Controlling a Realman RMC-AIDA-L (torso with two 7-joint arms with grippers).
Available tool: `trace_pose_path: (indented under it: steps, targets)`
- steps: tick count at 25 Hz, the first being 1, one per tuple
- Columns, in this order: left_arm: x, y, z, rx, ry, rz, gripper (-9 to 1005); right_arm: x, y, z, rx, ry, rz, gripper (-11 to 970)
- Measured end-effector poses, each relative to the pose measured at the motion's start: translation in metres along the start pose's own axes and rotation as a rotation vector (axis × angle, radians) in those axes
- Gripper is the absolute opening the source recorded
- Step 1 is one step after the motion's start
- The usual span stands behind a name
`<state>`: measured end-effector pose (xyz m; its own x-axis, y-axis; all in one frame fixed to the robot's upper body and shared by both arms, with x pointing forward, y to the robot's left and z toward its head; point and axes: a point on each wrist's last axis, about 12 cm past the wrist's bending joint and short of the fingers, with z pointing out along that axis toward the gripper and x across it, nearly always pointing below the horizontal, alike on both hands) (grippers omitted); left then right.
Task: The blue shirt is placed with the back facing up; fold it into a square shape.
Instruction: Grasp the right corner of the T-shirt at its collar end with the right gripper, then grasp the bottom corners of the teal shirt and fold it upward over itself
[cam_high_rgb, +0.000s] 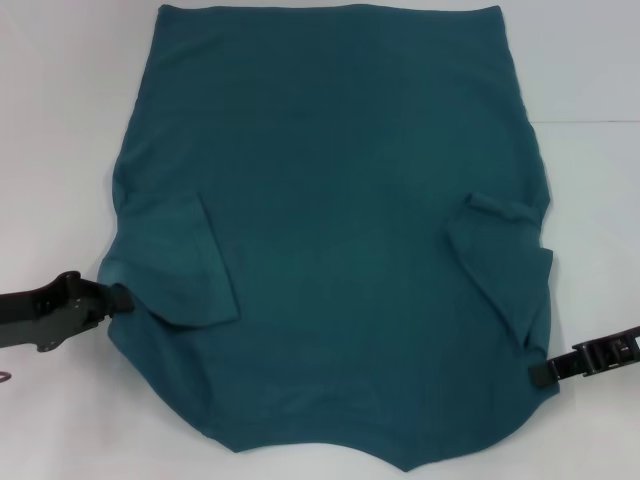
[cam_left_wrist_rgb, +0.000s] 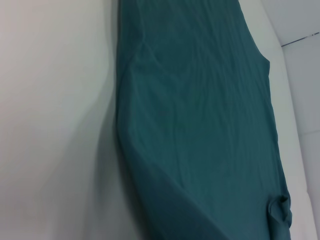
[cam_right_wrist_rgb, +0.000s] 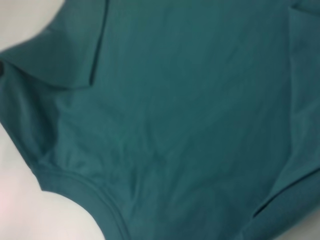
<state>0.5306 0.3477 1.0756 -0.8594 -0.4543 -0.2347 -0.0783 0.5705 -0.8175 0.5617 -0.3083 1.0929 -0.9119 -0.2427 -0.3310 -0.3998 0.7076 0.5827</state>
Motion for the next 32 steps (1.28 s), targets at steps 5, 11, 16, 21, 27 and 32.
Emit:
trace_pose_path:
  steps: [5,11,16,21,27,32]
  targets:
    - [0.000,0.001,0.000,-0.003,-0.003,-0.001,31,0.000,0.003,-0.001,-0.041,-0.026,0.004,104]
    - [-0.001,0.000,0.000,0.000,-0.004,0.013,32,-0.001,0.005,-0.005,-0.088,-0.073,0.029,41]
    - [0.001,-0.001,-0.003,0.014,0.018,0.042,33,0.003,0.003,-0.019,-0.119,-0.095,0.065,50]
    - [0.010,0.001,-0.026,0.018,0.076,0.088,34,0.017,-0.002,-0.034,-0.132,-0.048,0.109,59]
    - [0.023,0.003,-0.055,0.015,0.175,0.129,35,0.046,-0.004,-0.042,-0.191,0.024,0.154,70]
    - [0.035,0.006,-0.061,-0.021,0.285,0.129,36,0.066,-0.004,-0.042,-0.226,0.064,0.188,78]
